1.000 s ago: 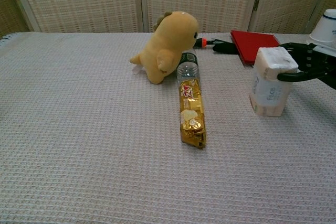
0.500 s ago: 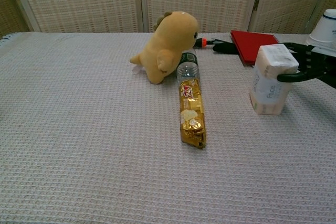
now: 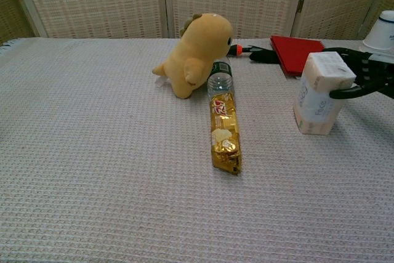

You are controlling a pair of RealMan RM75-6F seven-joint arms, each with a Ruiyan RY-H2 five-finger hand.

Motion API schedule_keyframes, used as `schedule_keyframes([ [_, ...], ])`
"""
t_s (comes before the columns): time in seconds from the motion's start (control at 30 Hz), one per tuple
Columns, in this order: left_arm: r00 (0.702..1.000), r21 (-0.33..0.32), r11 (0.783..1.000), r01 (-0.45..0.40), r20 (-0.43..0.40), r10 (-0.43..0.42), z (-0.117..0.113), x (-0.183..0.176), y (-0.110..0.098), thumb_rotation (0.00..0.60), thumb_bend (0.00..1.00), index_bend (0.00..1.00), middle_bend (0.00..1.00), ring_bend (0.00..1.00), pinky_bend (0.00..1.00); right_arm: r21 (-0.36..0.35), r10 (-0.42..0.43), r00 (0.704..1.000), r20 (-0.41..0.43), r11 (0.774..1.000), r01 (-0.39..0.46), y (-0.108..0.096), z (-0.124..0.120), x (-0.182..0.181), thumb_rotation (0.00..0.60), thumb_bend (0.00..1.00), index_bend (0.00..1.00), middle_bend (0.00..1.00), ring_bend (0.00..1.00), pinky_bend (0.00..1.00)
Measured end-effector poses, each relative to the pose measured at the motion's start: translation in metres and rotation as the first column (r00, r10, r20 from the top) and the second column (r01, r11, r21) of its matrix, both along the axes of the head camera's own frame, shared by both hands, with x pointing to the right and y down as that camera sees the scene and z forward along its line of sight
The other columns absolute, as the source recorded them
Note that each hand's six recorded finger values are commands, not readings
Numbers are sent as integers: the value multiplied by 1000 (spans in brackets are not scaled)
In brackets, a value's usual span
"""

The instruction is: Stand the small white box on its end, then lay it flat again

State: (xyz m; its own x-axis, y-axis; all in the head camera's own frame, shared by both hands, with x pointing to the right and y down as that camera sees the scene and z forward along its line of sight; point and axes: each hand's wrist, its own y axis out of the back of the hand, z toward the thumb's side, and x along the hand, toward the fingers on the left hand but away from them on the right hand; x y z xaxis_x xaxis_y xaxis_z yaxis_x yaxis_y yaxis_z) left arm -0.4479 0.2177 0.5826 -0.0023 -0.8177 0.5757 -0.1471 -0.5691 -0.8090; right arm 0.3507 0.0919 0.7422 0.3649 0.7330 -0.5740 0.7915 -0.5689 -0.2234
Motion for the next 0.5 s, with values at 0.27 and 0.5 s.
schedule_keyframes([
  [0.27,1000,11,1000,13,-11,-13,-5,-1,-1,600,488,157,0,0,97,37,-84,996,-38,996,85,6,-40,4,600,0,0,0,0,0],
  [0.5,1000,20,1000,8,-19,-7,-9,0,-1,600,485,157,0,0,97,145,-213,939,-269,955,258,-3,-83,-12,600,0,0,0,0,0],
])
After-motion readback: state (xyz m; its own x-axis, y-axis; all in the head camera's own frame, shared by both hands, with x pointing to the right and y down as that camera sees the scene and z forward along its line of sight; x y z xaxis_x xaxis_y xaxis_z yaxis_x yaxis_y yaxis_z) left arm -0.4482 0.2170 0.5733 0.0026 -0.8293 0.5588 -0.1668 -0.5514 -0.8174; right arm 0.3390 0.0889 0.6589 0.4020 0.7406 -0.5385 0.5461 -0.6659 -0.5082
